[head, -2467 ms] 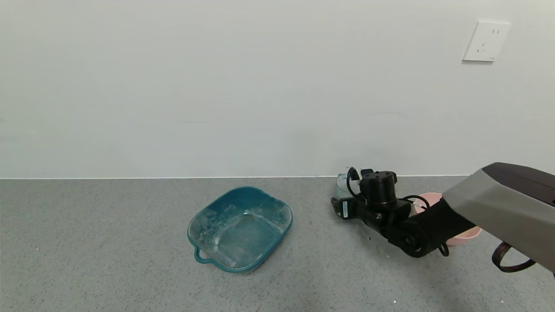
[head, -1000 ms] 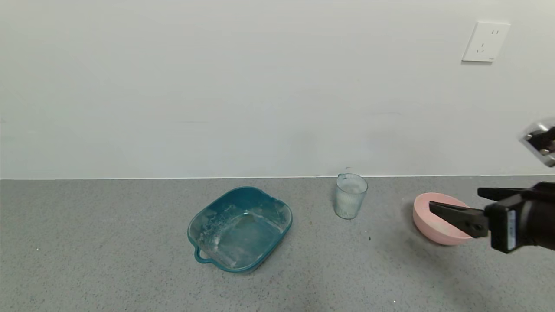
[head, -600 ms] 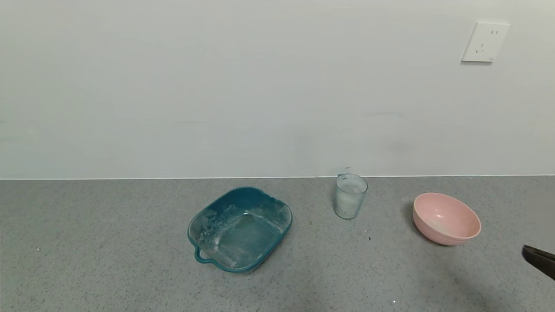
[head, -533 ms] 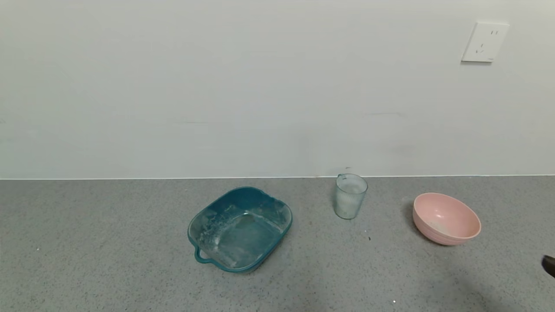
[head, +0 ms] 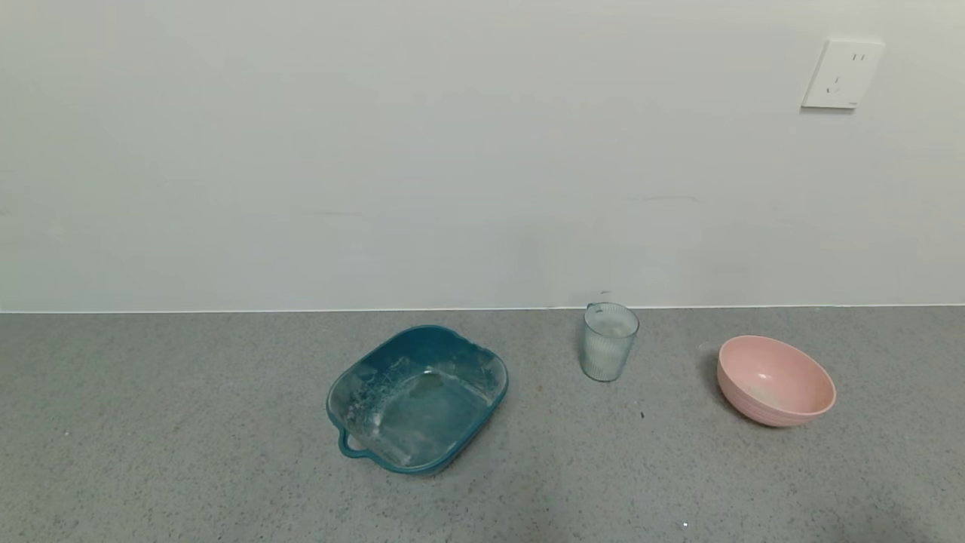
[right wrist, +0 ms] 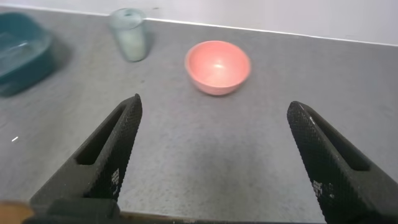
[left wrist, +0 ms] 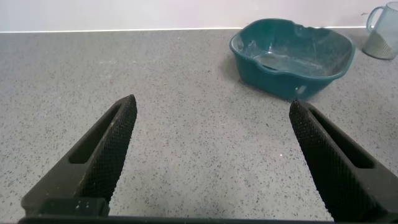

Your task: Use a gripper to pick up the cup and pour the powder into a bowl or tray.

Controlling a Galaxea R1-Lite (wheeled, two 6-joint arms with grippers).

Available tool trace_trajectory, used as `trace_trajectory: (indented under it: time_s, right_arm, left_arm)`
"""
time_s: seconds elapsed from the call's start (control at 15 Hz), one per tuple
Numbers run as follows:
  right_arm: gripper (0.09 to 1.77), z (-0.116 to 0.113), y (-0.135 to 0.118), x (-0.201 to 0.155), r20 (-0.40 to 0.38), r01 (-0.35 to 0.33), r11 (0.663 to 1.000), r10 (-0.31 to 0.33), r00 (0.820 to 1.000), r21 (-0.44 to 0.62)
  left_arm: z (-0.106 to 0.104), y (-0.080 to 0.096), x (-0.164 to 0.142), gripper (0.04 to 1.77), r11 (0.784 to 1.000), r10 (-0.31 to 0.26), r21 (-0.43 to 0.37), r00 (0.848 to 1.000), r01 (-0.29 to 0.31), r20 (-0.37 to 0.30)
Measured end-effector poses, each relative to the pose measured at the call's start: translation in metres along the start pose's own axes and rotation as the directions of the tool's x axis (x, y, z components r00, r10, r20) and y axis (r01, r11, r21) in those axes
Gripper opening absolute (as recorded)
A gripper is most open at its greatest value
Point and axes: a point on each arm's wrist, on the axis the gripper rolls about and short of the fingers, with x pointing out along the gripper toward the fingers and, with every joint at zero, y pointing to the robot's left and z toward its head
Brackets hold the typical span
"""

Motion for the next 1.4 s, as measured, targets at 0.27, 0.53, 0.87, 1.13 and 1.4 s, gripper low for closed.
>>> trace_trajectory:
  time_s: [0.27, 0.53, 0.87, 1.13, 1.4]
  right_arm:
    - [1.7, -0.01, -0.002, -0.018, 0.059, 0.128, 0.991, -0.126, 0.99, -0.036]
    - [1.7, -0.028, -0.003, -0.037, 0.135, 0.123, 0.992, -0.119, 0.984, -0.025]
    - [1.7, -0.042, -0.004, -0.045, 0.164, 0.166, 0.98, -0.182, 0.97, 0.108]
    - [1.7, -0.055, -0.001, -0.043, 0.155, 0.225, 0.966, -0.243, 0.958, 0.126]
    - [1.7, -0.071, 0.001, -0.029, 0.244, 0.23, 0.961, -0.263, 0.933, 0.156]
  left_arm:
    - [0.0, 0.0, 0.0, 1.76, 1.0, 0.0, 0.0, 1.0, 0.0, 0.0]
    - [0.0, 0.0, 0.0, 1.76, 1.0, 0.0, 0.0, 1.0, 0.0, 0.0]
    - [0.0, 0.0, 0.0, 1.76, 1.0, 0.0, 0.0, 1.0, 0.0, 0.0]
    - [0.0, 0.0, 0.0, 1.76, 1.0, 0.0, 0.0, 1.0, 0.0, 0.0]
    - [0.0, 0.0, 0.0, 1.76, 1.0, 0.0, 0.0, 1.0, 0.0, 0.0]
